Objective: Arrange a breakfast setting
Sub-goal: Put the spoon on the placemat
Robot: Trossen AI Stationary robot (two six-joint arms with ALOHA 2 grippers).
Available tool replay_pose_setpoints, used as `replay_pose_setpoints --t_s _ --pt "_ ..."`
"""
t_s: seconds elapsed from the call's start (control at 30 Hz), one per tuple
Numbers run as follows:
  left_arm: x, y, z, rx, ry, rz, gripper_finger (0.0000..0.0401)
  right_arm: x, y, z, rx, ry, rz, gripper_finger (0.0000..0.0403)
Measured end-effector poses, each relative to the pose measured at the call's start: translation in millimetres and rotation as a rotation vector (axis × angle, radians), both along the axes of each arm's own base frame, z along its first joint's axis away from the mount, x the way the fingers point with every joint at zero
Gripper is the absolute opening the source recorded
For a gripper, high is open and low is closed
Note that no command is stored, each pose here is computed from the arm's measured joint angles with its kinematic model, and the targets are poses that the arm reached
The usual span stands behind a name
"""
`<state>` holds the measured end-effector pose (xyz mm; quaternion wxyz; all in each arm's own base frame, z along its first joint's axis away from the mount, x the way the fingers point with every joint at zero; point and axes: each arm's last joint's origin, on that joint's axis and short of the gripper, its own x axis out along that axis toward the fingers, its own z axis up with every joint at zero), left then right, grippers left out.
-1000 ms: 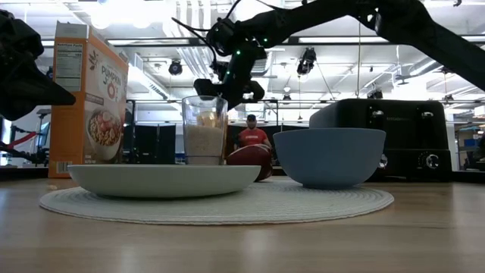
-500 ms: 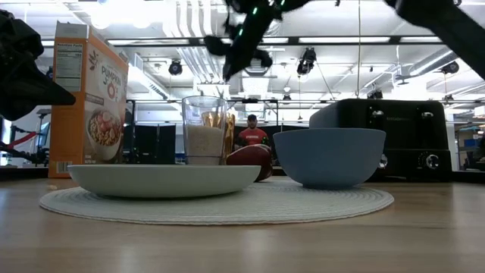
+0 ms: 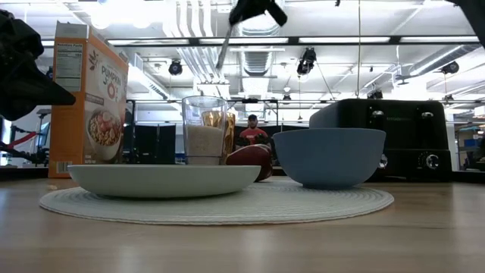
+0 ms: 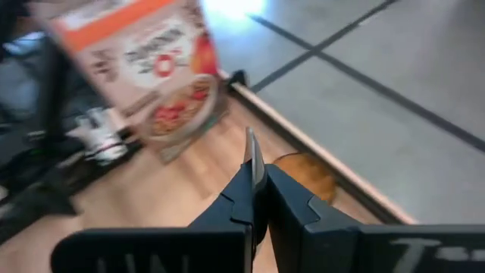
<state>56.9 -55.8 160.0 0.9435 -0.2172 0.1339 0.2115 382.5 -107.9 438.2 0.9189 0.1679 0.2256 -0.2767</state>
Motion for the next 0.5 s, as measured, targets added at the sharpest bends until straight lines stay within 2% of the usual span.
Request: replay_pose_setpoints --t_s 0.13,0.27,0.37,0.5 --pt "0 0 0 -0.004 -0.002 0.000 0.0002 -4 26 4 0.084 0.001 0.098 0.0009" --pt "0 0 0 -0.004 -0.002 0.000 0.0002 -2 61 -13 0.169 0.146 0.166 0.0009" --pt "0 0 0 -0.005 -0.002 0.000 0.0002 0 91 -27 0.178 0.238 0.206 0.0009" --pt "0 0 0 -0.004 -0.002 0.000 0.0002 3 134 -38 0.187 0.262 0.257 0.0009"
